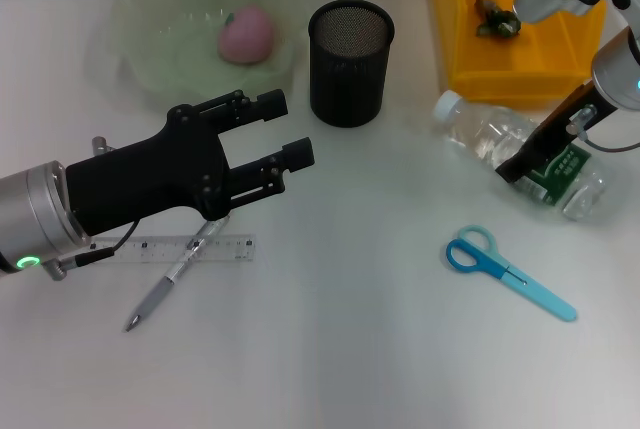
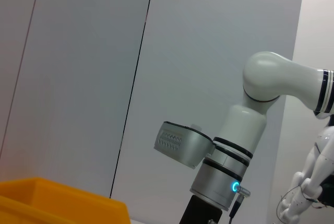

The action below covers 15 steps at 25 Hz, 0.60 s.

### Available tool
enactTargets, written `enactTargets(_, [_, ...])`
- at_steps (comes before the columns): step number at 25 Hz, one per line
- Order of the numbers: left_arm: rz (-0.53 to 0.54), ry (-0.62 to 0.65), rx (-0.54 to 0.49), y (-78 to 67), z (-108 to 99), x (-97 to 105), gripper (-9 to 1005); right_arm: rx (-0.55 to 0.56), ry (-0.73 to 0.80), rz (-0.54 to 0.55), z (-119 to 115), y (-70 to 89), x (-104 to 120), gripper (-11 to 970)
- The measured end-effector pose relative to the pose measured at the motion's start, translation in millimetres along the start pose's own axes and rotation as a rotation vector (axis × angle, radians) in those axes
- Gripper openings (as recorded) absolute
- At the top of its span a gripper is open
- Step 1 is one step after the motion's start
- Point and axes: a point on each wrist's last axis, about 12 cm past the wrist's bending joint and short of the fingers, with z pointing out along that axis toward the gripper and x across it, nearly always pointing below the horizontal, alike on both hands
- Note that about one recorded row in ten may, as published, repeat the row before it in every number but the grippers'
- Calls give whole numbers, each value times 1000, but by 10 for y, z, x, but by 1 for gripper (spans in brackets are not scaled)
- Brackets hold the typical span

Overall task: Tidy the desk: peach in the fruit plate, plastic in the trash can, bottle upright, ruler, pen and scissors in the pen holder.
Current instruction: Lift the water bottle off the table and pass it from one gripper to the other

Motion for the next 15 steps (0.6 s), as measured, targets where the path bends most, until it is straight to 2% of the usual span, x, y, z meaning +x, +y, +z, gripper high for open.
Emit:
enactTargets(10, [0, -2, 0, 2, 1, -3, 662, -21, -37, 9, -10, 14, 11, 766])
enactTargets(15, [-1, -1, -3, 0, -5, 2, 659, -37, -140, 19, -173, 19, 7, 766])
